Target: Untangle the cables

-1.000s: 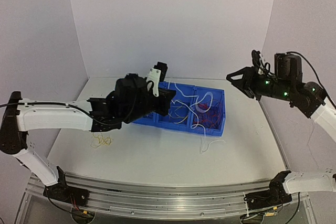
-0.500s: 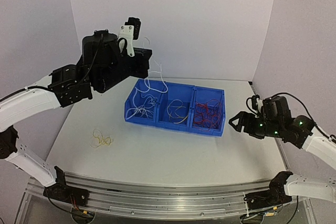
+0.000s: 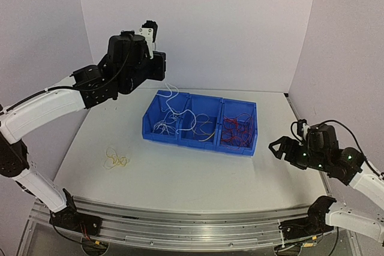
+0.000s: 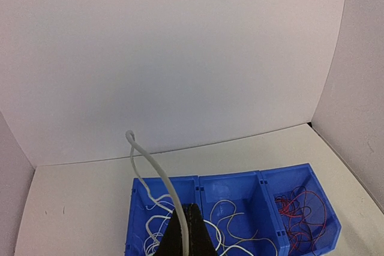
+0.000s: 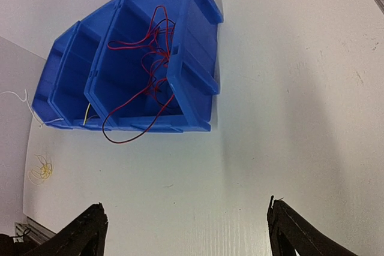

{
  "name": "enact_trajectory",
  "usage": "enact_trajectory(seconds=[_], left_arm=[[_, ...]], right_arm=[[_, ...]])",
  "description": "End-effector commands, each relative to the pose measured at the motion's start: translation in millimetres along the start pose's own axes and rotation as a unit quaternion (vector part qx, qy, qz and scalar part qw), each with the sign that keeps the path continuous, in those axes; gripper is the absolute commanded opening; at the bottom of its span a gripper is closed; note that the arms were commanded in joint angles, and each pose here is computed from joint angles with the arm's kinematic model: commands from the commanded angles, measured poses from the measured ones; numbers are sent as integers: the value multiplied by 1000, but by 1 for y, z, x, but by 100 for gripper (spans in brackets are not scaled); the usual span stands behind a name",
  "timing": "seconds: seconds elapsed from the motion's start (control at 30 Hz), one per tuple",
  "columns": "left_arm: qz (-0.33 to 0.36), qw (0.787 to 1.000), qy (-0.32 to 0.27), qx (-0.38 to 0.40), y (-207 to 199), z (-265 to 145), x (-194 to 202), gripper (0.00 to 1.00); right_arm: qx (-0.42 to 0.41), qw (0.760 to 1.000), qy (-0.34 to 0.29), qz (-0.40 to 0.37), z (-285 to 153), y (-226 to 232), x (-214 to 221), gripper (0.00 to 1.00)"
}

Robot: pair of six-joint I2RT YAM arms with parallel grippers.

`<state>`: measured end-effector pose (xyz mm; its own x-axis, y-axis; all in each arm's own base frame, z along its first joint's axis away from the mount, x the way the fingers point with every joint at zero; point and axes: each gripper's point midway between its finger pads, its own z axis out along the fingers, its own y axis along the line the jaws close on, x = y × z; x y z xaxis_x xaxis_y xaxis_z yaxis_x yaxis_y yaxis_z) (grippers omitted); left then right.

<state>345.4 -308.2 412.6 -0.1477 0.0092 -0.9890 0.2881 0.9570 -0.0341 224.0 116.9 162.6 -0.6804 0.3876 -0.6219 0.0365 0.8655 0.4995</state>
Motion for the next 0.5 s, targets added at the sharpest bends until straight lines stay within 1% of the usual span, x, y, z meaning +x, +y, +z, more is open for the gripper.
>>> enact_trajectory(seconds=[0.0,0.3,0.4,0.47], left_arm=[[-15,1000,-27,3,2,9,-29,0],[-5,998,-32,-57,33,41,-36,0],[-10,998,-26,-55,39,54,-35,0],[-11,999,-21,-46,36,63,-33,0]], right_arm=[[12,1000,-15,6,-4,-8,-1,90],[28,999,-15,1,-4,-15,0,91],[31,999,-15,0,-4,-16,0,91],[35,999,-18,-2,-5,-17,-1,92]])
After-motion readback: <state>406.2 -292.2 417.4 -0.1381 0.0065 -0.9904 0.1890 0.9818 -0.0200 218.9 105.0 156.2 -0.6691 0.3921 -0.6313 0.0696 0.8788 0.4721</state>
